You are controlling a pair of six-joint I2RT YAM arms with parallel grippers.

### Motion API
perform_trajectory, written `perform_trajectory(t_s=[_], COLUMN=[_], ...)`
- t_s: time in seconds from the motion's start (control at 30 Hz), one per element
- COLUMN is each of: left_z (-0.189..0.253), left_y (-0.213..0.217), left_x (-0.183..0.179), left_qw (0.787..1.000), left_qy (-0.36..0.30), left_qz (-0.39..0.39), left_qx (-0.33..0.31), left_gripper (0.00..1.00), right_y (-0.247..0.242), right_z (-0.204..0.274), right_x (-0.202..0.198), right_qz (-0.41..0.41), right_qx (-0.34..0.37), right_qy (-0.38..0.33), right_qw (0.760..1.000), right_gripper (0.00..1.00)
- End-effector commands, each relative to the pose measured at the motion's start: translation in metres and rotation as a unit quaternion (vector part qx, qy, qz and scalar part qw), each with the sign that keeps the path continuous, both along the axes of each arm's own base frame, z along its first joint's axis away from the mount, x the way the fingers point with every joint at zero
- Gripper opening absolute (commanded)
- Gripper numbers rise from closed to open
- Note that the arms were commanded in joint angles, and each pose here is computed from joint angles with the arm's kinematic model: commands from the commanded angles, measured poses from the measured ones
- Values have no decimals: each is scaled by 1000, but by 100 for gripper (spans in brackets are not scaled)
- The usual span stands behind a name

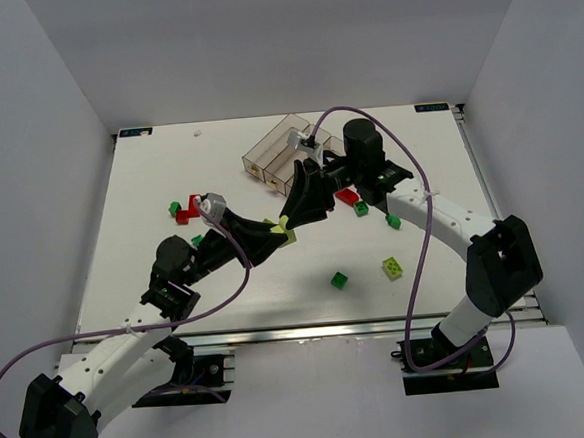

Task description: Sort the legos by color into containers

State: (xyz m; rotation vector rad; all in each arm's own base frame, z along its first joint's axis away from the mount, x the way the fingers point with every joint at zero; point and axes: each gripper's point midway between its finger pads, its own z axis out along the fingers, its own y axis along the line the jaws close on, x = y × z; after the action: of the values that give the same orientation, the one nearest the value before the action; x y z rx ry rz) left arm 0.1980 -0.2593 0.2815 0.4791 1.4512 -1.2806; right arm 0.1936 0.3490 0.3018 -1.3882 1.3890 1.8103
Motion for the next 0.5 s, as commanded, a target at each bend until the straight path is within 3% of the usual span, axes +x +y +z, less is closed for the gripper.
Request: perform_trajectory(t_s=[0.0, 0.03, 0.2, 0.47], left_z=[4, 4, 0, -3], left_y=[-1, -1, -1, 9], left_x=[-4, -4, -7, -8], left_qw=[1000, 1000, 1000, 1000], left_qy=[-8, -9, -5, -15], left_qz=[-12, -13, -18, 7], left_qx=[-2, -1, 4, 20], left_gripper=[26, 19, 3, 0], right_y=[-1, -1, -2, -5], right_z=[2, 2, 1, -3], right_x=[0, 1, 3, 14], right_qz=[9, 8, 5, -5], right_qx=[8, 8, 9, 7], right_qy=[-8, -8, -10, -14], right_qw=[1000, 1000, 1000, 1000], right_gripper=[3, 3, 2, 2])
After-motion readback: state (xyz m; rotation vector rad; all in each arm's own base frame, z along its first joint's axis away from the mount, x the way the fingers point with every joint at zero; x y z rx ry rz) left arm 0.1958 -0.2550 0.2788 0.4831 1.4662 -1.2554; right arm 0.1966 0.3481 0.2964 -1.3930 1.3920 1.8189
